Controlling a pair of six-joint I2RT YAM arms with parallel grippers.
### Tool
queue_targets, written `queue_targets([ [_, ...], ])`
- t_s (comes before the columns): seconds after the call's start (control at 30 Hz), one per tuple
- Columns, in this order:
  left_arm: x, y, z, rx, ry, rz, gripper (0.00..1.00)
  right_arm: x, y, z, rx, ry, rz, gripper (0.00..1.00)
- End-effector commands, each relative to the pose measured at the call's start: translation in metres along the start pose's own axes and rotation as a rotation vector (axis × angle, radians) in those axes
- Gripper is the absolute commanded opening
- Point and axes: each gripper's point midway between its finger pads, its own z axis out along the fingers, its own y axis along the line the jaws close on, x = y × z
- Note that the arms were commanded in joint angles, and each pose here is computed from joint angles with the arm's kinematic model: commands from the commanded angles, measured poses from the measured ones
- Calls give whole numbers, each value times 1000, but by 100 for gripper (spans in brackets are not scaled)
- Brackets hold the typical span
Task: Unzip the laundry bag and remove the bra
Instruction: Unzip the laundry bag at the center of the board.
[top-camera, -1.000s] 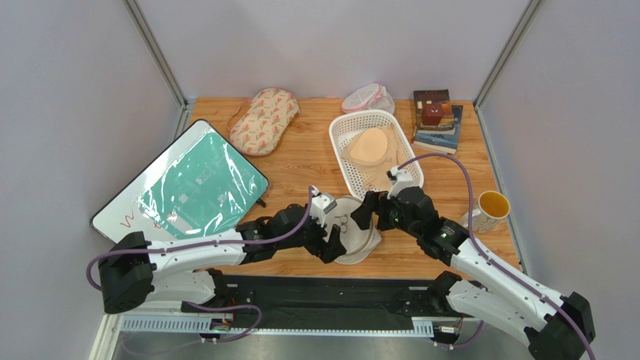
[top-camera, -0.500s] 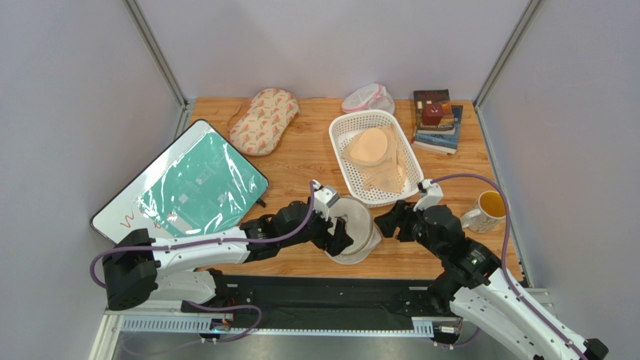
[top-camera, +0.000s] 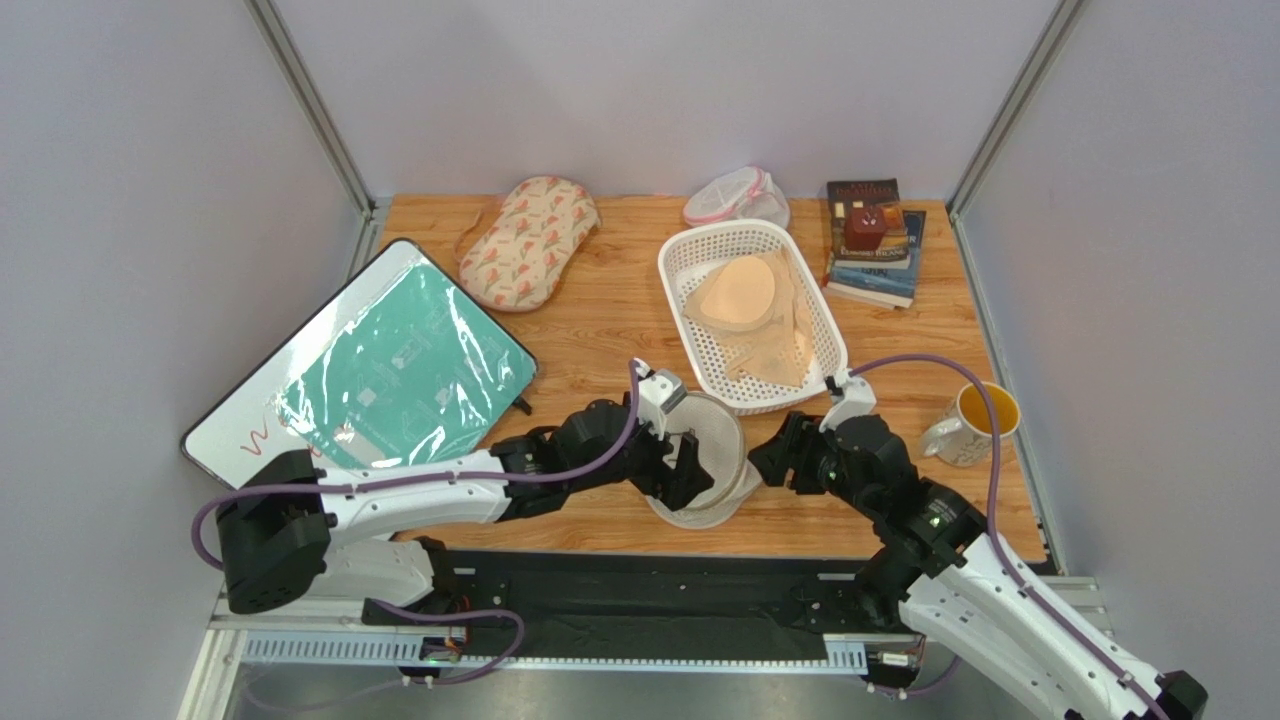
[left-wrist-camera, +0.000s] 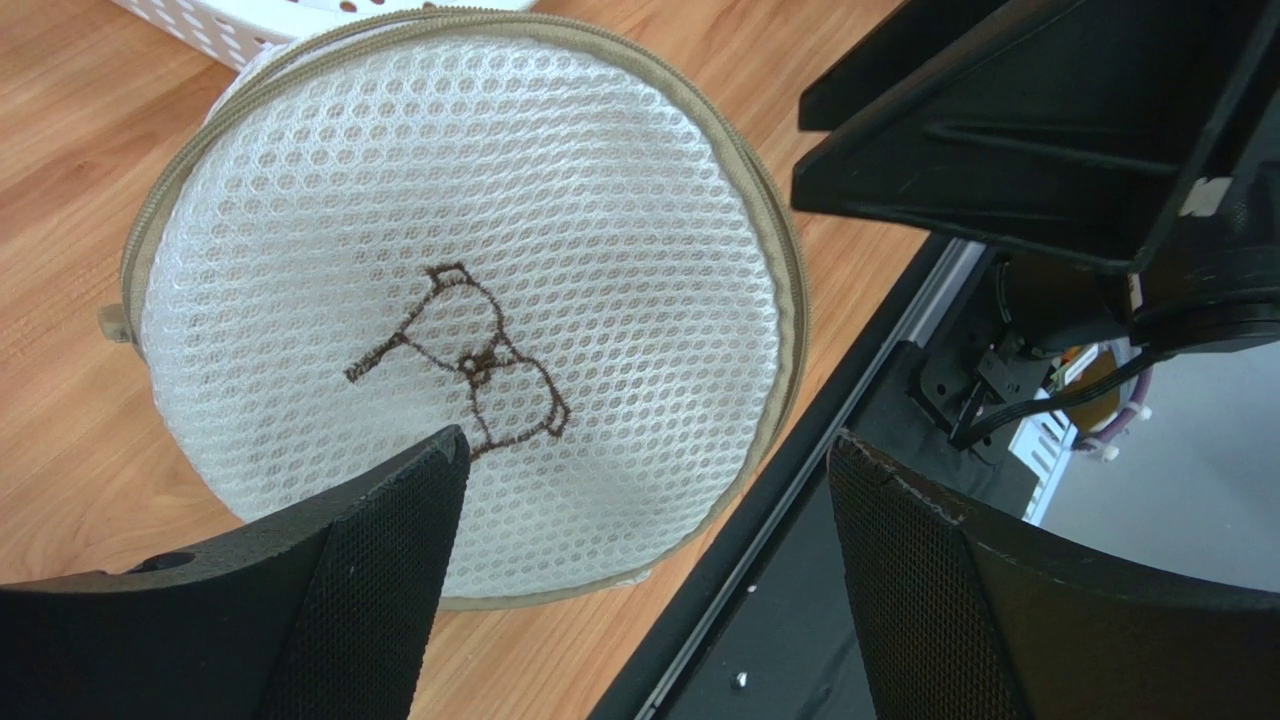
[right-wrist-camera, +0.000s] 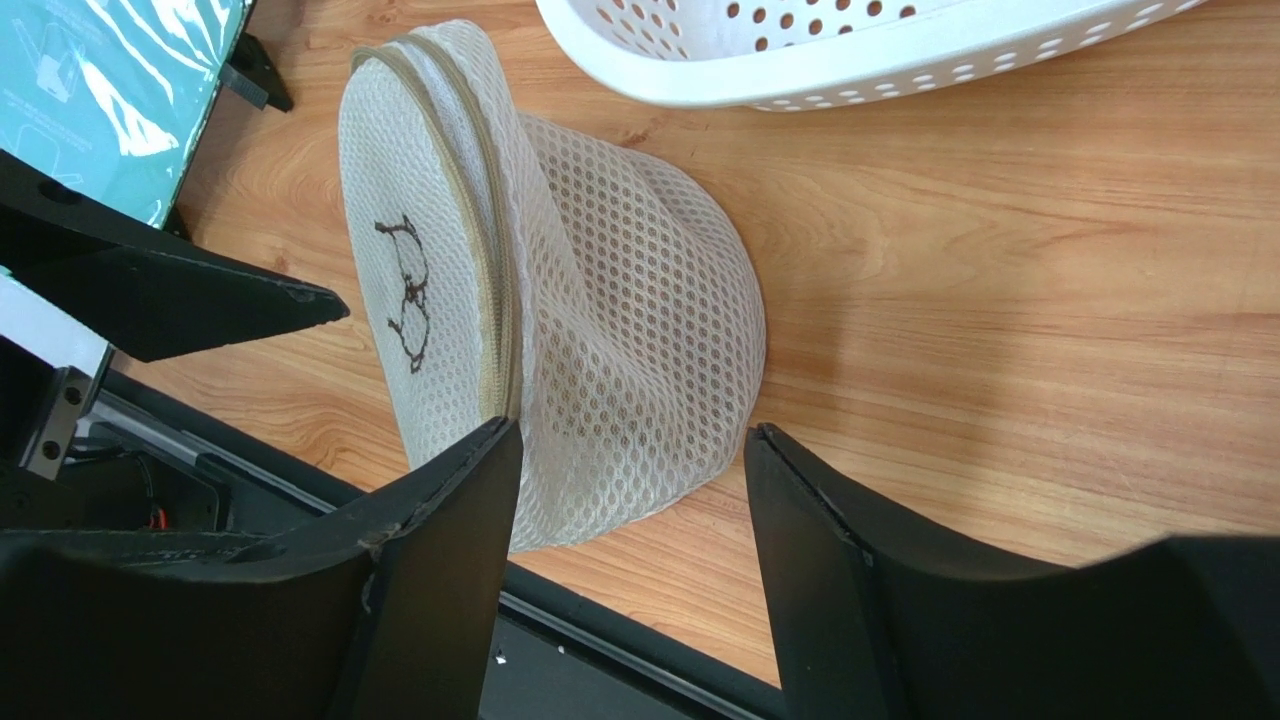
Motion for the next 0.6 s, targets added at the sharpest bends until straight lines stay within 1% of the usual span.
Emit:
queue_targets([
  [0.0, -27, -17, 1, 49, -70, 9, 94, -5, 13, 4, -62, -21, 13, 61],
  [0.2, -26, -16, 1, 44, -63, 13, 94, -14, 24, -7, -120, -58, 24, 60],
  [0.33, -27, -17, 0, 44, -64, 15, 94, -10, 24, -3, -123, -37, 20, 59],
  [0.4, -28, -17, 0, 44, -68, 13, 94, -7, 21, 1, -106, -26, 20, 57],
  [0.57, -28, -17, 2, 47, -65, 15, 94, 1, 16, 6, -97, -10, 20, 54],
])
